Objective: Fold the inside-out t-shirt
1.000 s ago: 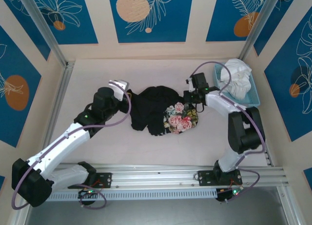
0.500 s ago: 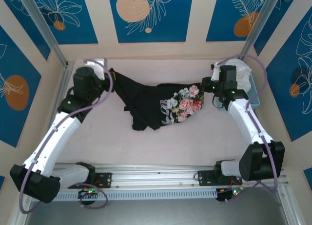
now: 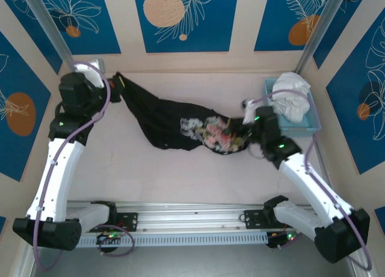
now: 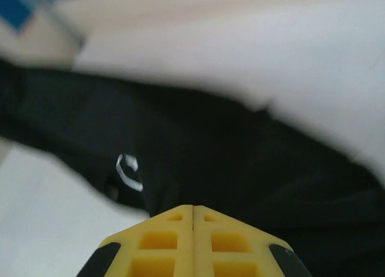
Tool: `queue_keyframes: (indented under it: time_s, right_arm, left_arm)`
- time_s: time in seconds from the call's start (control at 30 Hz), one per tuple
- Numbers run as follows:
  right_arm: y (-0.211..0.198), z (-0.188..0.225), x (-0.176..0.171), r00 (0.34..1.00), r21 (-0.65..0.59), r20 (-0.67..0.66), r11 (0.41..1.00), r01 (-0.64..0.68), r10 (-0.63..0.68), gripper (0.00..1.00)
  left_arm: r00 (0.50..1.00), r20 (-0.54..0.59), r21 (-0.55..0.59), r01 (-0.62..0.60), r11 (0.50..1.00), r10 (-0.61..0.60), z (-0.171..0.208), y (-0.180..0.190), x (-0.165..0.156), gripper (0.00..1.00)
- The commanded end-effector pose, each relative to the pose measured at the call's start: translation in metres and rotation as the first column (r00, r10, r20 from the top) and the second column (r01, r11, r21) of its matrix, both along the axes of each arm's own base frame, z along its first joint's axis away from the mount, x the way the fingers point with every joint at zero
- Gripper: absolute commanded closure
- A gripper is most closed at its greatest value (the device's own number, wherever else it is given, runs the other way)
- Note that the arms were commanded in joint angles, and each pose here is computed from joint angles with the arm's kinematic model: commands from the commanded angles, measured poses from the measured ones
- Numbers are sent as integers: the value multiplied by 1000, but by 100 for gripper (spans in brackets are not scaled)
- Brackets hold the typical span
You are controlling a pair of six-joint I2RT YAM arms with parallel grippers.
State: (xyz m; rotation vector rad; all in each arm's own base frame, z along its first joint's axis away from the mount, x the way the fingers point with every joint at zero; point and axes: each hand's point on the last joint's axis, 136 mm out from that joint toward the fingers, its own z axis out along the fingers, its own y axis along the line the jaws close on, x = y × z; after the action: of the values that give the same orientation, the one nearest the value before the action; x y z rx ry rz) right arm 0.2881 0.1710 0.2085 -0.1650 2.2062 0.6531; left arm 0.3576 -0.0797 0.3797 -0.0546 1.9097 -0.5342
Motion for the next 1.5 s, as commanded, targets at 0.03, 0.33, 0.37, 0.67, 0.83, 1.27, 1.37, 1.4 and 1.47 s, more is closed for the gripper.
queue_keyframes:
  time_s: [0.03,0.33,0.37,0.67,0.83,1.27,1.37,1.4,1.47]
  right_arm:
    - [24,-109,-48,948,-75,-318,996,-48,22,71]
    - [-10,-86,28,965,-187,-246,981,48,-95,53]
    - [-16,-86,35,963,-195,-247,979,60,-108,52]
    - [-53,-113,75,914,-258,-353,960,112,-201,46]
    - [-42,-123,97,903,-201,-400,976,79,-156,45]
    - [-26,-127,137,909,-178,-405,984,23,-94,87]
    - [-31,-96,139,938,-182,-333,983,34,-94,94]
    - [-35,-82,138,947,-180,-306,983,42,-96,94]
    - [-37,-57,135,961,-170,-262,984,47,-91,94]
  left_arm:
    - [975,-219,35,-36,999,42,-83,16,-14,100]
    - [957,-290,-3,-9,1000,7,-117,9,-15,100]
    - [957,-289,1,-12,1000,12,-118,10,-15,100]
    - [954,-300,-9,11,1000,-13,-127,6,-15,100]
    - [955,-295,-20,20,1000,-25,-128,4,-12,100]
    - [954,-297,-15,28,1000,-31,-128,3,-13,100]
    - [956,-294,-8,14,1000,-15,-124,6,-12,100]
    - [957,-289,-6,10,1000,-11,-120,7,-11,100]
    - [963,-270,4,-1,1000,2,-109,10,-9,100]
